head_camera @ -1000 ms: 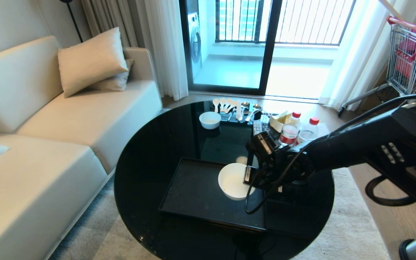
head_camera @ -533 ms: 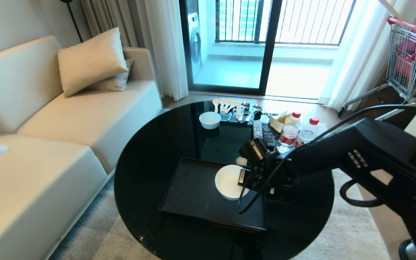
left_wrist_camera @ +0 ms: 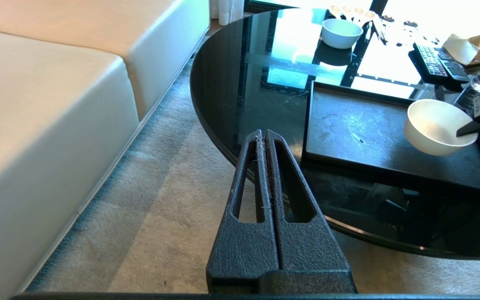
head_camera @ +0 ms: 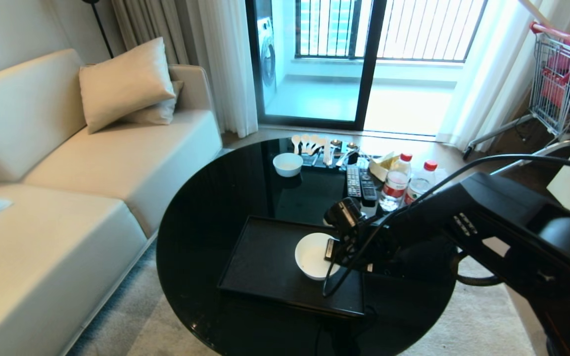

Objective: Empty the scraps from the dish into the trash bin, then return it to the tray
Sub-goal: Put the bowl back to the table

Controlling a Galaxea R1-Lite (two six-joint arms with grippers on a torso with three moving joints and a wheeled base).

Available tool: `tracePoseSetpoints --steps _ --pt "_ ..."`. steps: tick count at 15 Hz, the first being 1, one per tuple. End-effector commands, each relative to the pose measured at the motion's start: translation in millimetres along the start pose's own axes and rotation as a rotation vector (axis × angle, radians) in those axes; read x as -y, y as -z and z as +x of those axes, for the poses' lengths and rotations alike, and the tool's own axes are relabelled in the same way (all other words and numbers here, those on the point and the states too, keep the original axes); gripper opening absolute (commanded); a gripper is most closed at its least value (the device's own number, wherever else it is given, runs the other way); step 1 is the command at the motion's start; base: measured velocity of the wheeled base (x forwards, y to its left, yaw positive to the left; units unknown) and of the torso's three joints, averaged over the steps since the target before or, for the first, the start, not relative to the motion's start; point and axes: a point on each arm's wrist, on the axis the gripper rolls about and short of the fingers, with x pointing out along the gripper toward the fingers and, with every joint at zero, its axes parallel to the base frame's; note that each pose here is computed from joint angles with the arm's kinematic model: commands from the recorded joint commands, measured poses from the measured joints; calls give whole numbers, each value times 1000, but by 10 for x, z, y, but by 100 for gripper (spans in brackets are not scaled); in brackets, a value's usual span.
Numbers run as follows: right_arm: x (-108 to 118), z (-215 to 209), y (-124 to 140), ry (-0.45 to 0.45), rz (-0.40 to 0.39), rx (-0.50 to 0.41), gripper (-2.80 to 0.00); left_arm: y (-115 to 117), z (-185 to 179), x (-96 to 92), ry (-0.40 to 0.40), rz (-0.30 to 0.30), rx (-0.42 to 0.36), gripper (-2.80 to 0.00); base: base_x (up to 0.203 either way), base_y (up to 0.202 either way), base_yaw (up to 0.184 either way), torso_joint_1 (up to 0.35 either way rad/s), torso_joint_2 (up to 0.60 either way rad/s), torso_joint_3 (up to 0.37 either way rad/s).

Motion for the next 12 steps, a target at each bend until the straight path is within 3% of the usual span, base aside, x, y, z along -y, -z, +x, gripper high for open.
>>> tracePoseSetpoints --steps 1,9,10,12 --pt "-6 56 -3 3 5 1 -280 0 0 0 -1 -1 1 -280 0 0 0 0 0 0" --pt "14 82 7 11 7 -7 -280 0 0 0 -1 -1 1 -280 0 0 0 0 0 0" --pt "14 82 7 11 7 -7 0 0 0 0 -1 -1 1 -280 0 0 0 0 0 0" --pt "13 82 6 10 8 -5 0 0 0 0 -1 -1 1 -280 0 0 0 0 0 0"
